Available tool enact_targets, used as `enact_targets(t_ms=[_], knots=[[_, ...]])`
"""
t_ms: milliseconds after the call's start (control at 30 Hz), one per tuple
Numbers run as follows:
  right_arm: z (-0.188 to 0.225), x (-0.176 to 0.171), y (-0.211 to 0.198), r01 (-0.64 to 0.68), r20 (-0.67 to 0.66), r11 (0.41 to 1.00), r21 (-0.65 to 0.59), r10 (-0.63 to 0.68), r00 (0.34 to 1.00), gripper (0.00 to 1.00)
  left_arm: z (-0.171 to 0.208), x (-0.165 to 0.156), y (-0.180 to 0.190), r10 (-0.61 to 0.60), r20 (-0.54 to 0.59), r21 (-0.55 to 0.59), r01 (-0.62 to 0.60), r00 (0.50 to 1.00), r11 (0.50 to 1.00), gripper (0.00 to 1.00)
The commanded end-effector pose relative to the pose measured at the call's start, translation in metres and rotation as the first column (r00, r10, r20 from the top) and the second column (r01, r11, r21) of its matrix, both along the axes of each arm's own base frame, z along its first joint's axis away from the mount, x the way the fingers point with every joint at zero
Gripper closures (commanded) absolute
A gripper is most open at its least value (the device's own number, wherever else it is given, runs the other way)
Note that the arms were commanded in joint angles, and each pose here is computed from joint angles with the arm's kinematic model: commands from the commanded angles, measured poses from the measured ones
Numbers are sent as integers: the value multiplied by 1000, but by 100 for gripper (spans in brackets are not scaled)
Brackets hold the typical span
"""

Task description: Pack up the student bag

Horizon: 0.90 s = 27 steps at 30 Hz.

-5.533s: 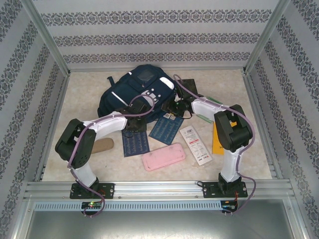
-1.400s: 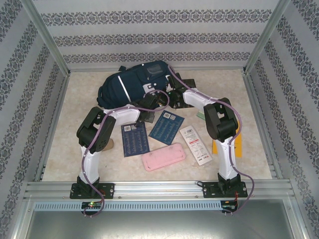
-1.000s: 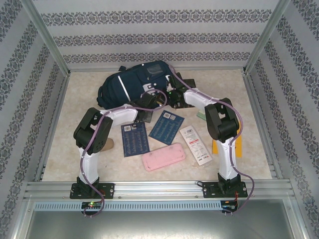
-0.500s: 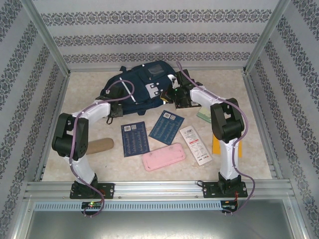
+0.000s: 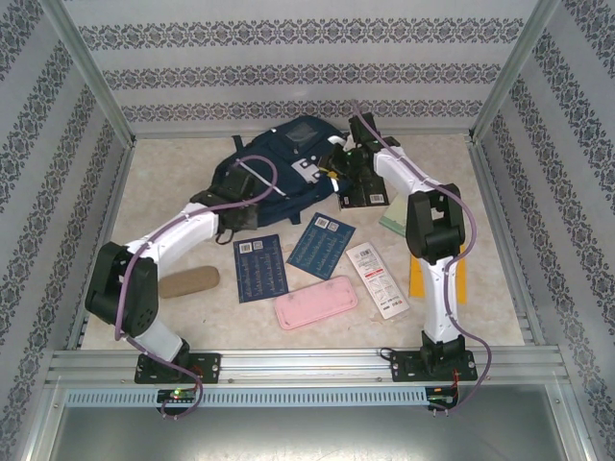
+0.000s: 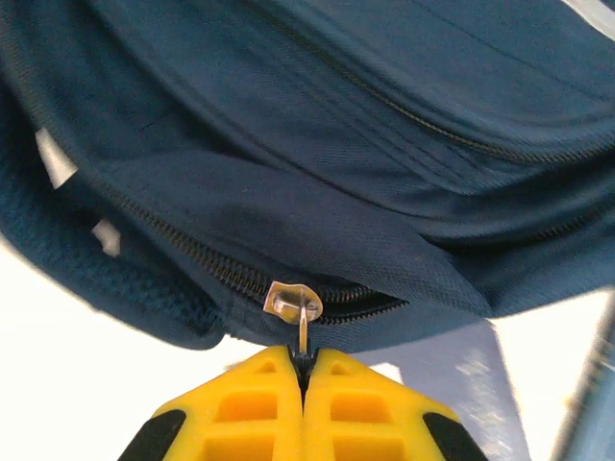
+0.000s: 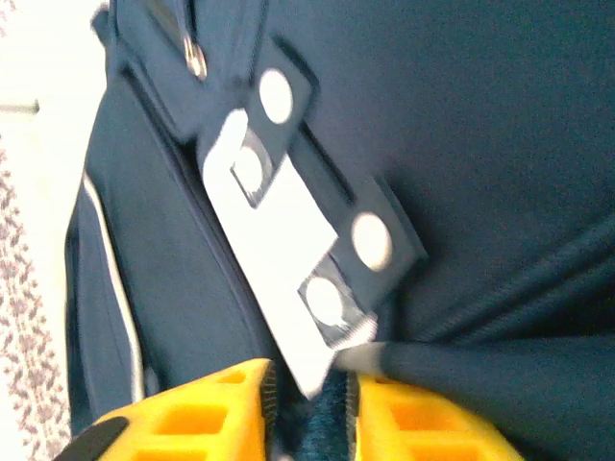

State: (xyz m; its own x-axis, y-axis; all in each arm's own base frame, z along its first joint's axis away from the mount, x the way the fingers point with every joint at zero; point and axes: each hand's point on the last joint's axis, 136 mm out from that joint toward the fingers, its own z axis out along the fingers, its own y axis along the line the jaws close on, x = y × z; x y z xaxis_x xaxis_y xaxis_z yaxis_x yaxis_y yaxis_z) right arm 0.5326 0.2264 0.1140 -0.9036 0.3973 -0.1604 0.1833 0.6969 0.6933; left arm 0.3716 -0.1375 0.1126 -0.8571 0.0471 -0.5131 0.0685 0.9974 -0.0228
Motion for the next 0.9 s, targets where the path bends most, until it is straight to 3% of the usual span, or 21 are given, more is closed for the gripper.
enact_targets(t_ms=[0, 233, 367, 467, 667, 867], knots=[[37, 25, -16, 58, 170, 998, -29, -52, 984, 60, 7, -14, -45, -97, -16, -95, 95, 995, 991, 100], [41, -40, -25, 86, 148, 991, -106, -70, 987, 46, -2, -20, -93, -183, -28, -161, 176, 983, 971, 100], [33, -82, -23, 84, 130, 982, -167, -63, 990, 42, -8, -23, -103, -205, -37, -164, 196, 978, 967, 100], [21, -104, -9, 62, 90, 989, -135, -50, 995, 42, -10, -24, -103, -210, -40, -162, 201, 977, 966, 100], [-5, -128, 34, -3, -6, 997, -82, 2, 1000, 44, -10, -28, -98, -216, -41, -141, 208, 976, 968, 100], [-19, -144, 40, 14, -55, 994, -107, -20, 998, 42, -13, -30, -94, -210, -45, -129, 203, 977, 971, 100]])
